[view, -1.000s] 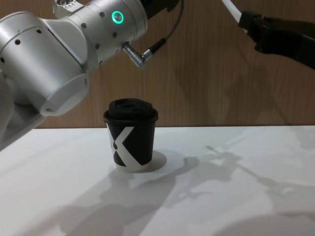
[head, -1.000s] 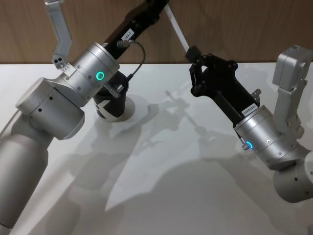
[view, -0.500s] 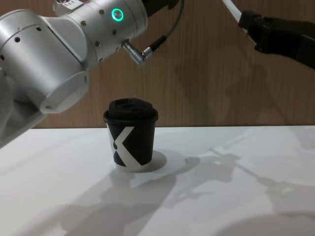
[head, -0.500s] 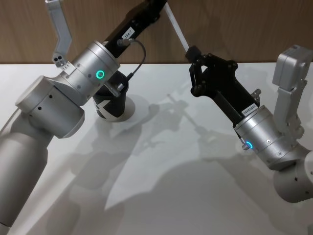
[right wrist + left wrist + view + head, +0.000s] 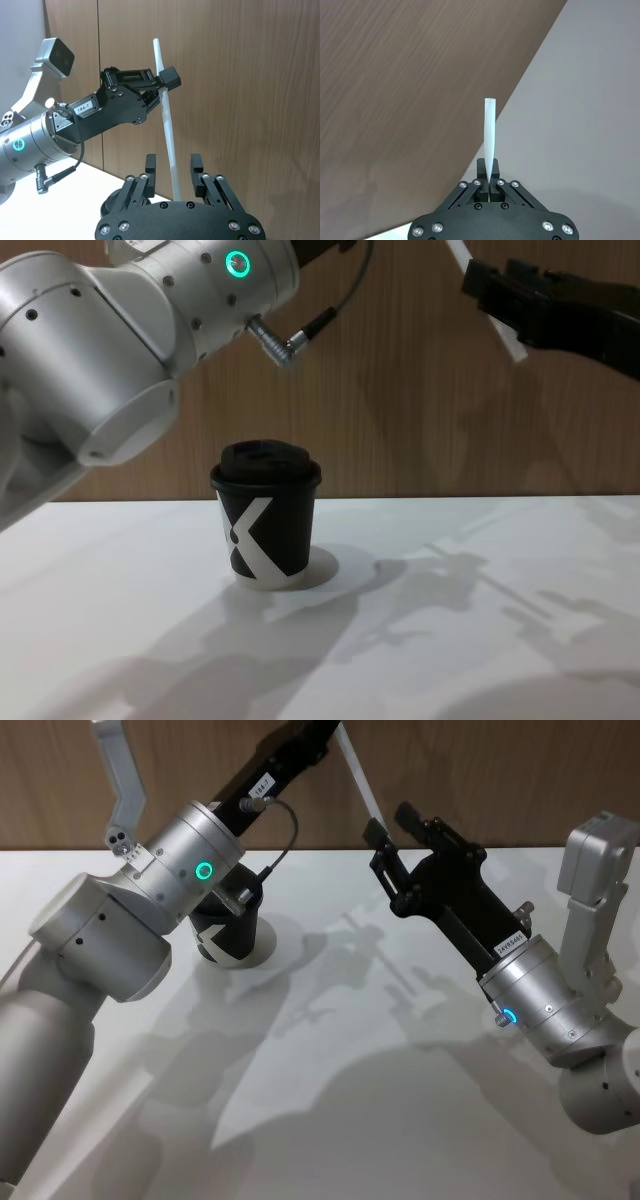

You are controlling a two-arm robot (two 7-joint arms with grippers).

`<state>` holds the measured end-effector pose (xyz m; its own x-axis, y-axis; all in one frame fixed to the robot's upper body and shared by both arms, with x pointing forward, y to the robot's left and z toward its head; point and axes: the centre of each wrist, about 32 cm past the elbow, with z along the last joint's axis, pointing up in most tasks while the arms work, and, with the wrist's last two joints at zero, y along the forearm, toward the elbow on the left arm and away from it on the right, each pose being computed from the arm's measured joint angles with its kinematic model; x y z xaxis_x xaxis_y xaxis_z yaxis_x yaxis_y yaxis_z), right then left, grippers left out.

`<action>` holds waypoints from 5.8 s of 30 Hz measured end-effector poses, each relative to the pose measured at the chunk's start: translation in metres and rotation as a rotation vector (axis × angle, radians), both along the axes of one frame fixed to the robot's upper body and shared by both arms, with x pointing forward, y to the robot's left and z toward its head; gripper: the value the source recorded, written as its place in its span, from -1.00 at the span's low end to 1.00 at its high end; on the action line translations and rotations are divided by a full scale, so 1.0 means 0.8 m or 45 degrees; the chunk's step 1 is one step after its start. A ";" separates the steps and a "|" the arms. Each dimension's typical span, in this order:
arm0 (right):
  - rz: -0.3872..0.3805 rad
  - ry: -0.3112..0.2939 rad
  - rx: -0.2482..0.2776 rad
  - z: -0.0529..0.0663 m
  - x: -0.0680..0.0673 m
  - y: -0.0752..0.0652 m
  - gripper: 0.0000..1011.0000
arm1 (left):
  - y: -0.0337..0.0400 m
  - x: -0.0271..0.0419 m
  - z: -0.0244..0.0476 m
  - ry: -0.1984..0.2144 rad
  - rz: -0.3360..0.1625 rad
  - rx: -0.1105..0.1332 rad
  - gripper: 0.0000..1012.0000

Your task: Pick up the straw with one hand, pass it to the other hand, and insert it into the cup.

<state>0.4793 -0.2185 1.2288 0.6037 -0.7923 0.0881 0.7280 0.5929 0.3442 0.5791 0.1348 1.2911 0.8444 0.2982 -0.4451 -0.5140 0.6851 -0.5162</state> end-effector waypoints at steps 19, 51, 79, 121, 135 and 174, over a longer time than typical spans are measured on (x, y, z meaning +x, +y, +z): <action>0.000 0.000 0.000 0.000 0.000 0.000 0.90 | 0.0414 -0.0118 0.0204 -0.235 0.254 0.241 -0.97; 0.000 0.000 0.000 0.000 0.000 0.000 0.98 | 0.0887 -0.0273 0.0207 -0.356 0.511 0.454 -0.98; 0.000 0.000 0.000 0.000 0.000 0.000 0.98 | 0.0974 -0.0202 0.0022 -0.303 0.562 0.512 -0.98; 0.000 0.000 0.000 0.000 0.000 0.000 0.98 | 0.1002 -0.0138 -0.0115 -0.265 0.570 0.588 -0.97; 0.000 0.000 0.000 0.000 0.000 0.000 0.98 | 0.0973 -0.0088 -0.0171 -0.255 0.556 0.602 -0.97; 0.021 0.005 -0.009 0.001 -0.007 0.003 0.98 | 0.1076 -0.0368 -0.0338 -0.265 0.565 0.648 0.78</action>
<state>0.4738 -0.2160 1.2292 0.6169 -0.7817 0.0914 0.7195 0.6072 0.3371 0.5497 0.2209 1.2641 0.6474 0.7622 -0.0012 -0.7261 0.6163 -0.3050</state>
